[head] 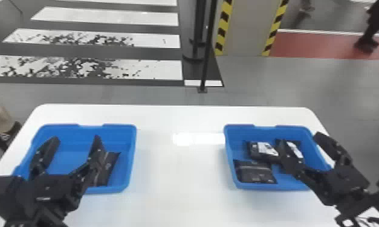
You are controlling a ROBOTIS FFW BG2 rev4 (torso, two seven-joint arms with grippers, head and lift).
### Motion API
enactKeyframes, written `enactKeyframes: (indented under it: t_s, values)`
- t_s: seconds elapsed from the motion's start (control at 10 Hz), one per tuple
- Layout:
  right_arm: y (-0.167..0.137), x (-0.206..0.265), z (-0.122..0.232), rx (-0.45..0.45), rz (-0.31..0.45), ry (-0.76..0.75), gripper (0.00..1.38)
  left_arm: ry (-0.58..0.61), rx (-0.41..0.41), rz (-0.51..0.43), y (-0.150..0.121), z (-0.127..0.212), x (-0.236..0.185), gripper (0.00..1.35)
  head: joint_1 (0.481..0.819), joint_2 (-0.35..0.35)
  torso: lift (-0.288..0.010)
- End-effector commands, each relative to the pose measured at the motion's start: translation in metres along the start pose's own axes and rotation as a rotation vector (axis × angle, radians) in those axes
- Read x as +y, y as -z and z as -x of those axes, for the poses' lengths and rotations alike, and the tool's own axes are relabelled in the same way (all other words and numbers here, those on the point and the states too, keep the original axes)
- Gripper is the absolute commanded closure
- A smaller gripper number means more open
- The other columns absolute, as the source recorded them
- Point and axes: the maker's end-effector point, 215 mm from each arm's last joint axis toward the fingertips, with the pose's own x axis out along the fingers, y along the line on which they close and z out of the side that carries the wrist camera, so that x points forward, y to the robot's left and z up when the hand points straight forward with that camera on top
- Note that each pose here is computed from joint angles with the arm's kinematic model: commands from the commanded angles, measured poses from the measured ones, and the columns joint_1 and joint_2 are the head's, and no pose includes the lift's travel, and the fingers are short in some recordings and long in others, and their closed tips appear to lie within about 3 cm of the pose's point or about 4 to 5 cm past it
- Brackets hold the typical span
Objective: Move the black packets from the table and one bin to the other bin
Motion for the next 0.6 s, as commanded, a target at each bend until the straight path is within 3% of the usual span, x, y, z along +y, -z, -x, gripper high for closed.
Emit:
enactKeyframes:
  t_s: [0.0, 0.3, 0.5]
  values:
    - [0.002, 0.000, 0.000, 0.002, -0.003, 0.001, 0.14, -0.003, 0.076, -0.051, 0.016, -0.014, 0.015, 0.28, 0.695, -0.074, -0.110]
    - [0.009, 0.020, -0.007, 0.007, -0.041, -0.041, 0.14, 0.041, 0.361, -0.152, 0.064, -0.048, 0.048, 0.28, 0.695, -0.034, -0.110]
    - [0.013, 0.030, -0.012, 0.011, -0.060, -0.063, 0.14, 0.019, 0.630, -0.124, 0.112, -0.035, 0.072, 0.28, 0.695, 0.009, -0.110]
